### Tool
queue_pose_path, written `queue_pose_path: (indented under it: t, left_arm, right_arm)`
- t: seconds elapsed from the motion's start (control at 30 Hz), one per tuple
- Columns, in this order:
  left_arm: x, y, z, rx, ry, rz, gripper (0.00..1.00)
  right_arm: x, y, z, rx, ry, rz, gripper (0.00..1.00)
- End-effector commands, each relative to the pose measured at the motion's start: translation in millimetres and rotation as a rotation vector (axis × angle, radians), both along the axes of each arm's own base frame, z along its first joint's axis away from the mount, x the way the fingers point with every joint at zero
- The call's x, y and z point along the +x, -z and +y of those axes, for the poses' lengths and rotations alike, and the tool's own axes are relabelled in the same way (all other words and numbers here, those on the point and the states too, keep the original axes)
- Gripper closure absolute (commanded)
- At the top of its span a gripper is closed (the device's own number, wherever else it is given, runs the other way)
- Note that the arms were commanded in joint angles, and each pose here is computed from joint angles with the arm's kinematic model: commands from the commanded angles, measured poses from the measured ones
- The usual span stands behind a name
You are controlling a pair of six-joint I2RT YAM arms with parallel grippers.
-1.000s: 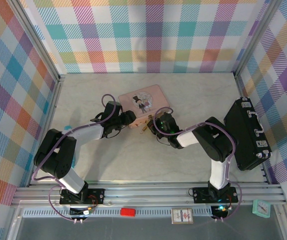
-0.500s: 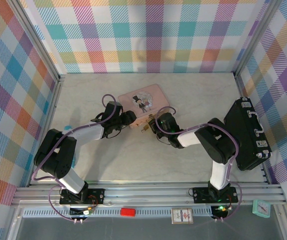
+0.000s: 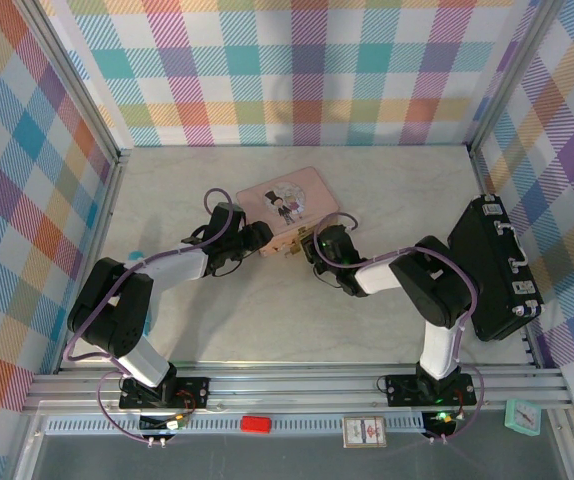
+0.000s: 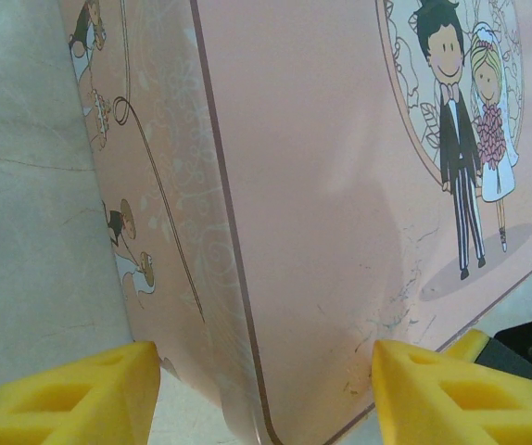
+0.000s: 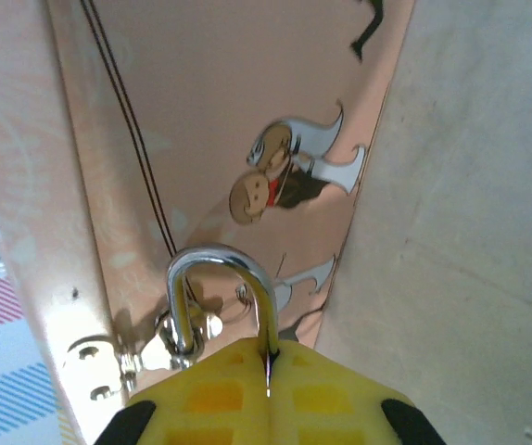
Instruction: Unlock the padlock with the key
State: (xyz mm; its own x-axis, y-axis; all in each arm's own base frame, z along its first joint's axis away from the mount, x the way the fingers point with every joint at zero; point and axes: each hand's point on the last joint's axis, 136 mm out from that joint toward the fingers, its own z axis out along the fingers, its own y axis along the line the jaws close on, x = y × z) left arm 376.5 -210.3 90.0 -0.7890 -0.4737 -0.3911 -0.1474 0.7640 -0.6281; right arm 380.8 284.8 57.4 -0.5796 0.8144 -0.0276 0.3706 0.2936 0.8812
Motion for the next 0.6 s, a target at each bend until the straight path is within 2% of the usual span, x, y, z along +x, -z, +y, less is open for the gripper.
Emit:
queue_pose_path:
  t: [0.0, 0.2, 0.57]
  left_arm:
    - [-12.3, 22.9, 4.2, 0.040, -0.008, 0.074, 0.39]
    - [-11.4, 23.1, 3.6, 0.040, -0.007, 0.075, 0.39]
    - [-11.2, 22.2, 4.9, 0.049, -0.008, 0.074, 0.39]
  right_arm:
    - [16.0, -17.9, -6.0, 0.058, 0.091, -0.050, 1.00]
    - [19.8, -20.5, -1.0, 0.045, 0.076, -0.049, 1.00]
    - [15.9, -13.3, -18.2, 0.030, 0.123, -0.035, 1.00]
